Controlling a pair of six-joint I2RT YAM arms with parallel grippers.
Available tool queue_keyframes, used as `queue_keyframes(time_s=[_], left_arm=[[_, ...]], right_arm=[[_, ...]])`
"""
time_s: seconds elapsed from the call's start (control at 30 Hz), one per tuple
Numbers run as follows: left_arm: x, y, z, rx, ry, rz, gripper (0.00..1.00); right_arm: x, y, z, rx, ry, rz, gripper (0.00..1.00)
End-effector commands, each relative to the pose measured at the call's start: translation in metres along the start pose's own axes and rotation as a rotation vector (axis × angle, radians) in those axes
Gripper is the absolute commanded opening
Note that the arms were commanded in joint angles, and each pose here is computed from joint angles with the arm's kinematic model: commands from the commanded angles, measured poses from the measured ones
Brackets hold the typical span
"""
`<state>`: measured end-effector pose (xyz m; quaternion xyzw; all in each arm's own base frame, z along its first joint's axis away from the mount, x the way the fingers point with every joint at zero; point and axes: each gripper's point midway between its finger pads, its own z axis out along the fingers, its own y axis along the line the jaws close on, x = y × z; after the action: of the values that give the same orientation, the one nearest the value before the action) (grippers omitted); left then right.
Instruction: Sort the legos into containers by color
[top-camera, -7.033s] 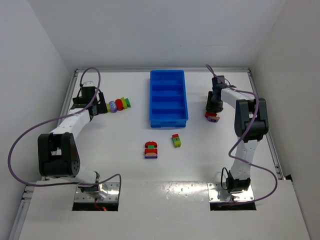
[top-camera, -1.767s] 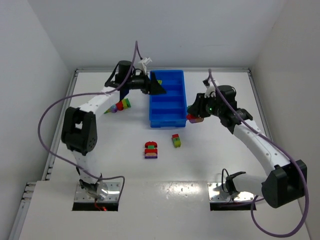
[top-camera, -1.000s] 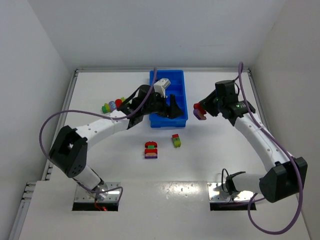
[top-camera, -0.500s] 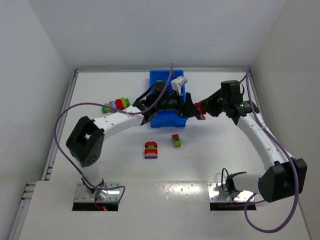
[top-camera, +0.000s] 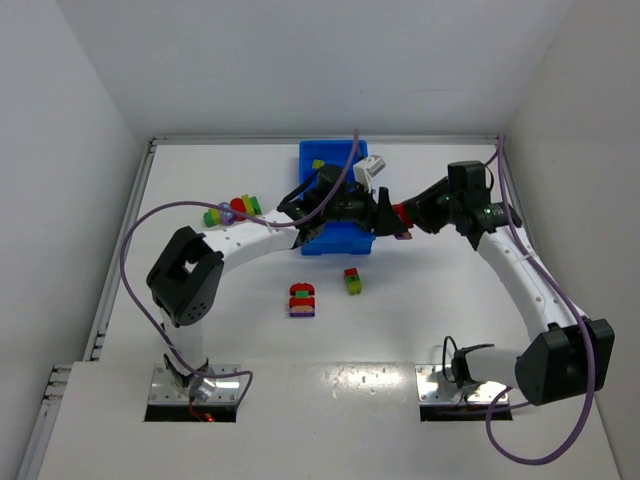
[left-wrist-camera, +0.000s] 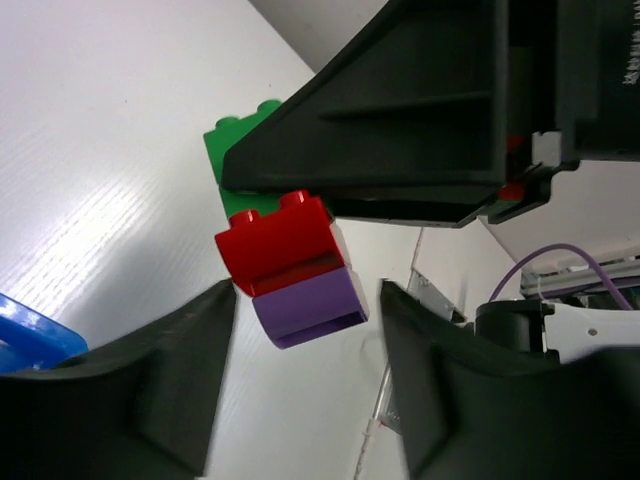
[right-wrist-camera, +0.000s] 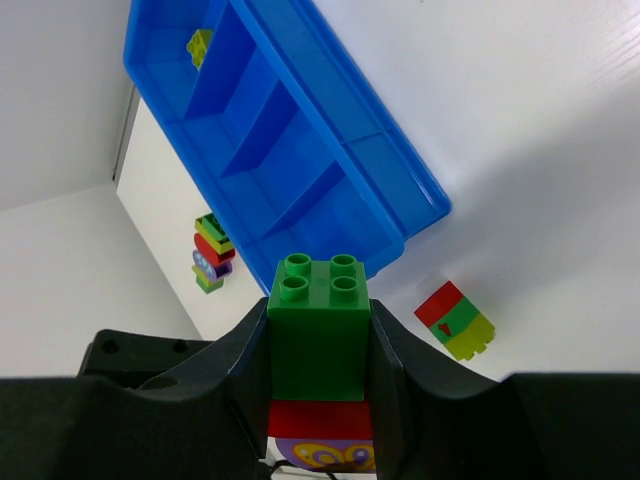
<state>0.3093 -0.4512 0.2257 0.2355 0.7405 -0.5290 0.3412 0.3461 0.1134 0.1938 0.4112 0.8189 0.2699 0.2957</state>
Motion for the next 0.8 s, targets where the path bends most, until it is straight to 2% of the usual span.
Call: queue_keyframes(time_s=[0.0, 0.1, 0.13, 0.17, 0.27, 0.53, 0.67, 0.77], left_arm=[[-0.018, -0.018, 0.003, 0.043, -0.039, 0.031, 0.59], [-0.014, -0.013, 0.003, 0.025, -0.032, 0.03, 0.4], [-0.012, -0.011, 0.003, 0.021, -0.025, 0.035, 0.25], [-0.01, -0.011, 0.001, 0.019, -0.022, 0.033, 0.18], [-0.01, -0.013, -0.003, 0.018, -0.021, 0.055, 0.02], [-0.001, -0.017, -0.019, 0.017, 0.001, 0.127, 0.0], [0.004, -0.024, -0.029, 0.038, 0.02, 0.161, 0.0], [0.005, -0.027, -0.036, 0.04, 0.016, 0.176, 0.0]], right_arm=[[-0.012, 0.027, -0.015, -0.101, -0.033, 0.019, 0.0], [-0.016, 0.028, -0.017, -0.106, -0.044, 0.024, 0.0], [-0.018, 0.027, -0.017, -0.101, -0.056, 0.025, 0.0], [-0.017, 0.025, -0.017, -0.093, -0.053, 0.026, 0.0], [-0.029, 0.02, -0.016, -0.077, -0.088, 0.042, 0.0], [-0.045, 0.003, -0.012, -0.045, -0.123, 0.036, 0.0], [-0.034, -0.044, 0.001, 0.038, -0.098, -0.119, 0.0], [-0.01, -0.085, 0.014, 0.083, -0.012, -0.206, 0.0]])
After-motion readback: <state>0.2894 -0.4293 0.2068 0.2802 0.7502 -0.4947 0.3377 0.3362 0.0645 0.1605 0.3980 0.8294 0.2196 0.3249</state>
